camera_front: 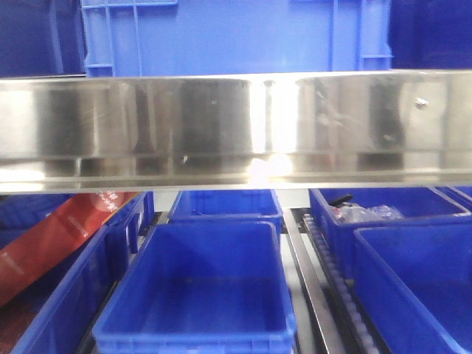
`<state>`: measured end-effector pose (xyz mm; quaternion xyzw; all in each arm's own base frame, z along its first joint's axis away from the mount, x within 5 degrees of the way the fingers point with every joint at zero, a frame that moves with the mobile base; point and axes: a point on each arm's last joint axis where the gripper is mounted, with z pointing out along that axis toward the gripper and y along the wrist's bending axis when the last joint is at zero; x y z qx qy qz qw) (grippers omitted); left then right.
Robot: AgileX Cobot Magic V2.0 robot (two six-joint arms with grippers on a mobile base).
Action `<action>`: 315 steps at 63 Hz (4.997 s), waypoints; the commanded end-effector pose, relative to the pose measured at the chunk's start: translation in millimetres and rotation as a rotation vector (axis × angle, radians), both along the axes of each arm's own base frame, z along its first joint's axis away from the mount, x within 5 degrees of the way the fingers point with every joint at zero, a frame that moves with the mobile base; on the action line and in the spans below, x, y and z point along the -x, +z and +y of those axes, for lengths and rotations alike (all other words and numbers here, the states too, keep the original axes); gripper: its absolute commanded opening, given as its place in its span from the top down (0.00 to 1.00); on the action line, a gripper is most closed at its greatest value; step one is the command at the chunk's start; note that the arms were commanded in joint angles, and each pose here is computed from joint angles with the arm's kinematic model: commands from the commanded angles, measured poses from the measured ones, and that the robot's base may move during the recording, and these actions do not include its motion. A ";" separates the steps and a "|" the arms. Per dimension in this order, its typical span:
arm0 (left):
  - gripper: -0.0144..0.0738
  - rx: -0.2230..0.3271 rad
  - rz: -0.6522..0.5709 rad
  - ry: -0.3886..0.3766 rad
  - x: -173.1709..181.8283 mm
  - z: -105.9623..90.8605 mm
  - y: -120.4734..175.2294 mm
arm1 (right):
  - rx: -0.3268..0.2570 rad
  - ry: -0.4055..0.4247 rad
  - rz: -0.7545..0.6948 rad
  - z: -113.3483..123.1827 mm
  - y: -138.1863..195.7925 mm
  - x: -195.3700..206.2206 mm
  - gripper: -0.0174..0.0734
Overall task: Place cylindrical capacitor in blue bin on shelf
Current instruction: 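Lower the orange cylinder into a blue bin and open the left gripper, then lower the maroon capacitor into a blue bin and open the right gripper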
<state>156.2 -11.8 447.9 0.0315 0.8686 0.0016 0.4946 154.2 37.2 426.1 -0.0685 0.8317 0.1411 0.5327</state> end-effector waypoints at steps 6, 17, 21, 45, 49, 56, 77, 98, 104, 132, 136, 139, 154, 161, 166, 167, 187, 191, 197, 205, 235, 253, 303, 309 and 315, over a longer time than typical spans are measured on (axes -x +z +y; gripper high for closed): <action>0.96 0.007 -0.024 0.005 0.9 0.6 2.4 | -0.003 -0.007 -0.040 -0.6 5.3 0.0 0.98; 0.96 0.007 -0.024 0.005 0.9 0.6 2.4 | -0.003 -0.007 -0.040 -0.6 5.3 0.0 0.98; 0.96 0.007 -0.024 0.005 0.9 0.6 2.4 | -0.003 -0.007 -0.040 -0.6 5.3 0.0 0.98; 0.96 0.007 -0.024 0.005 0.9 0.6 2.4 | -0.003 -0.007 -0.040 -0.6 5.3 0.0 0.98; 0.96 0.007 -0.024 0.005 0.9 0.6 2.4 | -0.003 -0.007 -0.040 -0.6 5.3 0.0 0.98; 0.96 0.007 -0.024 0.005 0.9 0.6 2.4 | -0.003 -0.007 -0.040 -0.6 5.3 0.0 0.98; 0.96 0.007 -0.024 0.005 0.9 0.6 2.4 | -0.011 -0.018 -0.075 -1.2 8.3 -1.4 0.98; 0.96 0.008 -0.030 0.004 0.6 0.6 2.9 | -0.033 -0.019 -0.094 -0.6 10.5 -1.9 0.98; 0.96 0.019 -0.048 -0.001 -0.2 -0.3 4.4 | -0.037 -0.016 -0.092 -0.2 11.4 -1.4 0.98; 0.96 0.102 -0.251 -0.263 -55.3 -40.9 72.2 | -0.006 0.131 -0.238 19.5 96.4 -36.6 0.98; 0.96 0.108 -0.237 -0.302 -75.1 -54.5 73.5 | 0.012 0.186 -0.229 30.7 102.6 -52.0 0.98; 0.96 0.110 -0.223 -0.326 -89.3 -64.1 72.6 | 0.024 0.220 -0.214 38.6 103.9 -63.0 0.98; 0.96 0.114 -0.167 -0.444 -148.8 -121.2 53.7 | 0.059 0.301 -0.143 64.5 90.0 -103.1 0.98; 0.94 0.110 -0.126 -0.458 -175.9 -139.3 31.0 | 0.059 0.300 -0.141 64.9 89.0 -105.0 0.98; 0.84 0.103 -0.081 -0.454 -194.5 -147.0 10.6 | 0.056 0.296 -0.150 64.8 89.8 -105.4 0.98; 0.81 0.101 -0.071 -0.454 -197.4 -148.2 7.0 | 0.056 0.296 -0.150 64.8 89.8 -105.4 0.98; 0.16 0.093 0.006 -0.448 -226.2 -160.3 -30.6 | 0.055 0.295 -0.152 64.8 89.9 -105.4 0.98; 0.14 0.095 -0.007 -0.446 -226.2 -160.1 -28.8 | 0.055 0.295 -0.152 64.8 89.9 -105.4 0.98; 0.15 0.100 -0.035 -0.447 -219.3 -157.2 -18.1 | 0.055 0.295 -0.152 64.8 89.9 -105.4 0.98; 0.16 0.097 -0.065 -0.453 -199.5 -148.9 4.4 | 0.056 0.296 -0.150 64.8 89.8 -105.4 0.98; 0.96 -0.043 -0.092 -0.408 -73.7 -85.3 74.1 | 0.044 0.302 -0.162 67.2 92.3 -105.9 0.98; 0.96 0.012 -0.173 -0.369 -14.8 -58.8 43.1 | 0.067 0.390 -0.127 106.7 70.4 -142.8 0.98; 0.96 0.103 -0.277 -0.355 43.2 -36.4 24.8 | 0.123 0.429 0.158 143.4 -29.9 -220.9 0.27; 0.96 0.103 -0.277 -0.355 43.2 -36.4 24.8 | 0.118 0.428 0.131 140.5 -18.6 -213.8 0.22; 0.96 0.109 -0.276 -0.356 43.3 -36.6 24.8 | 0.114 0.428 0.102 136.1 -5.0 -204.2 0.26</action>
